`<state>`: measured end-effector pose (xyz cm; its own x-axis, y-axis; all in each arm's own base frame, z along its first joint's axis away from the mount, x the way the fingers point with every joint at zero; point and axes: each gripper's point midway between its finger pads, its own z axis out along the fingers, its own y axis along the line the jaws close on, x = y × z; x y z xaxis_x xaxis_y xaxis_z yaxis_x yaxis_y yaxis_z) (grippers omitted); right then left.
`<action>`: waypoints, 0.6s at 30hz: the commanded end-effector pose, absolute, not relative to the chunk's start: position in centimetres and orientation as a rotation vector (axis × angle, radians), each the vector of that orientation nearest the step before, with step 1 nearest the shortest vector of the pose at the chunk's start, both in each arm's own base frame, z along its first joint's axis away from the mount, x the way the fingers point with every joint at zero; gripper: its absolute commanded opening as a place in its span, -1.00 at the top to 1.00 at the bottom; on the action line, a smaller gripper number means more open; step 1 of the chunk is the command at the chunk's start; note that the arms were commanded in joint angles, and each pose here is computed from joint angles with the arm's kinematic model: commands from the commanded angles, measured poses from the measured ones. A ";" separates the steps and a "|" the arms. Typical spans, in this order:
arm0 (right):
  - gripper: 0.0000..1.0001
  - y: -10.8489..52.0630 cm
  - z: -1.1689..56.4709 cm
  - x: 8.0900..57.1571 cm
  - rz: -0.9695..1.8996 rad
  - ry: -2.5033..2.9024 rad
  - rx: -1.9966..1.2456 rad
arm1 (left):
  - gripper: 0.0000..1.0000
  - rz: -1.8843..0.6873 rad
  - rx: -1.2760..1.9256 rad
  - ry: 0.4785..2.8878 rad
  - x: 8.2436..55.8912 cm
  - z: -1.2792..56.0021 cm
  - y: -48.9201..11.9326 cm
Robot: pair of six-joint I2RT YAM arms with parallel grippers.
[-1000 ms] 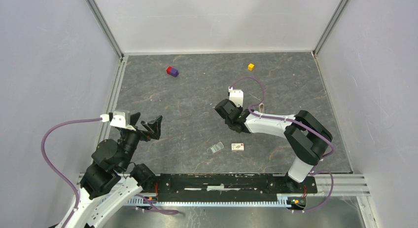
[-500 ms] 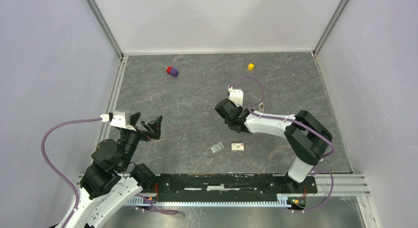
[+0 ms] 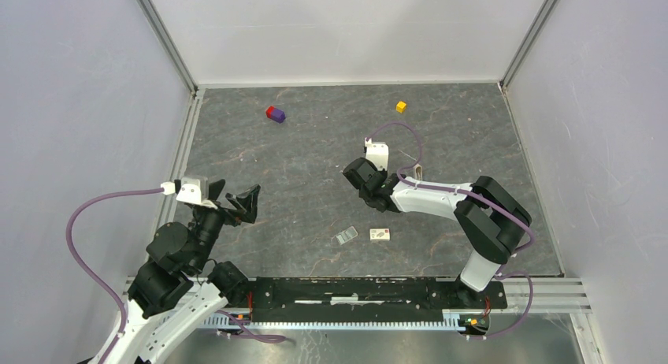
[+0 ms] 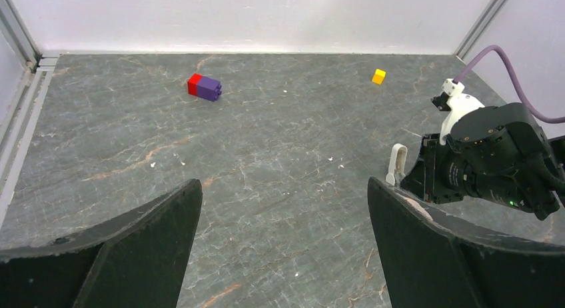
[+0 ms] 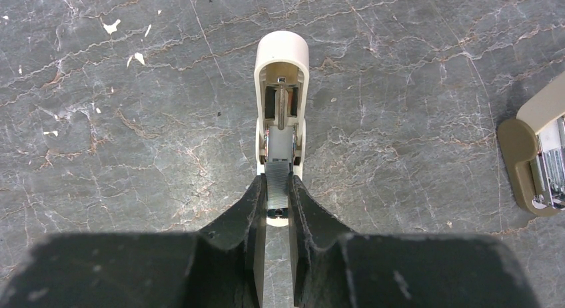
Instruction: Load the staples into the stapler
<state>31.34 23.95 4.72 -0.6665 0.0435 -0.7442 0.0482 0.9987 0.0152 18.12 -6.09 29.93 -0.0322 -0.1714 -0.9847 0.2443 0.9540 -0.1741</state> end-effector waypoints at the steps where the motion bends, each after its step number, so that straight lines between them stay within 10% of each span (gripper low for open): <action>1: 0.61 24.3 5.5 32.0 0.020 2.274 0.105 | -1.00 -0.330 0.075 1.524 18.2 30.8 -6.1; 18: 0.62 23.8 4.9 31.7 -0.011 2.282 0.091 | -1.00 -0.329 0.076 1.526 18.2 30.7 -6.1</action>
